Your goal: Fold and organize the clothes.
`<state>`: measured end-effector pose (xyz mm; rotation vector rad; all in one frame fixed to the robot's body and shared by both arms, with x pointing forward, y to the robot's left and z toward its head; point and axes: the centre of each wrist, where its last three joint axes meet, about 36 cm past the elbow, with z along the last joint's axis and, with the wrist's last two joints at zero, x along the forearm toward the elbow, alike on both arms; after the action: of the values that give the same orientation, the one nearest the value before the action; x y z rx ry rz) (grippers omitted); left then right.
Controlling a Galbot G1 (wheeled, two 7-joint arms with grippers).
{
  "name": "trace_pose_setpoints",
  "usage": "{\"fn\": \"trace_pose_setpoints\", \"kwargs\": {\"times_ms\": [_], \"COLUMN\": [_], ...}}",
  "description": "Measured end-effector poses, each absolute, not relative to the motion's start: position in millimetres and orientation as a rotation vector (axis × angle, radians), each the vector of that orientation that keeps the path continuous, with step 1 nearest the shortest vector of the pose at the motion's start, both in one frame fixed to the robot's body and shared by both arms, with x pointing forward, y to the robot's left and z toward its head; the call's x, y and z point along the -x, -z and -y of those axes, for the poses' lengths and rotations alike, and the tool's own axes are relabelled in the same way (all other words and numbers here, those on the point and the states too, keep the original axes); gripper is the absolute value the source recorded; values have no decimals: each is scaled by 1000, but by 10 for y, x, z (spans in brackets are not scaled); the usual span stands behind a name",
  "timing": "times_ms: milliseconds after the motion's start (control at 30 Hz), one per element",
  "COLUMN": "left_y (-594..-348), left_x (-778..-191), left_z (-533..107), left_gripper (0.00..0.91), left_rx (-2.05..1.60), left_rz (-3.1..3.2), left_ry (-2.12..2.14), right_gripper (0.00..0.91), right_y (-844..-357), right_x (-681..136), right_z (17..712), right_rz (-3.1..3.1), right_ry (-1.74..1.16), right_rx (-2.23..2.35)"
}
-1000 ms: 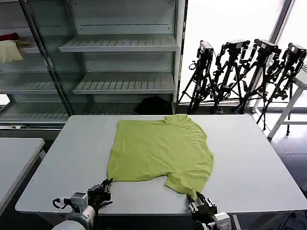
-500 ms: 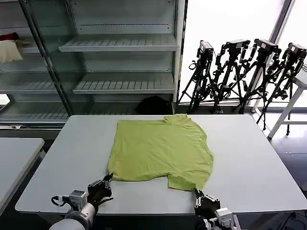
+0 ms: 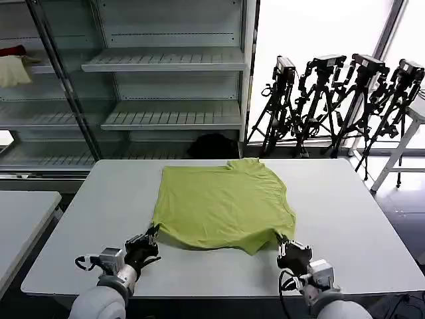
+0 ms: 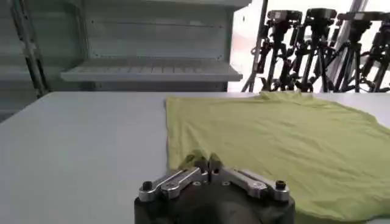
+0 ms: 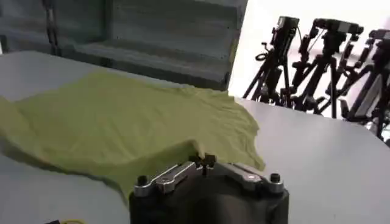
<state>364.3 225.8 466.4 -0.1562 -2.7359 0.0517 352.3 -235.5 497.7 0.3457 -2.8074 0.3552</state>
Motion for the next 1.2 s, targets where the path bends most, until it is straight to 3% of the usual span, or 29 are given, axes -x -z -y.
{"fn": "trace_pose_setpoints", "kwargs": {"times_ms": [700,1200], "left_y": [-4635,-4516], "left_x": [-4428,-4663], "left_z": [-1987,-1907], "left_gripper": [10,20], "left_rx": [-48,-71], "left_rz": [2762,2746], "left_ry": [-75,-28], "right_gripper": [0,0], "right_y": [-4899,-4698], "right_x": [-4754,-5012], "right_z": [2334,2376], "right_rz": [2841,2801], "right_ry": [-504,-541], "right_rx": [-437,-447]}}
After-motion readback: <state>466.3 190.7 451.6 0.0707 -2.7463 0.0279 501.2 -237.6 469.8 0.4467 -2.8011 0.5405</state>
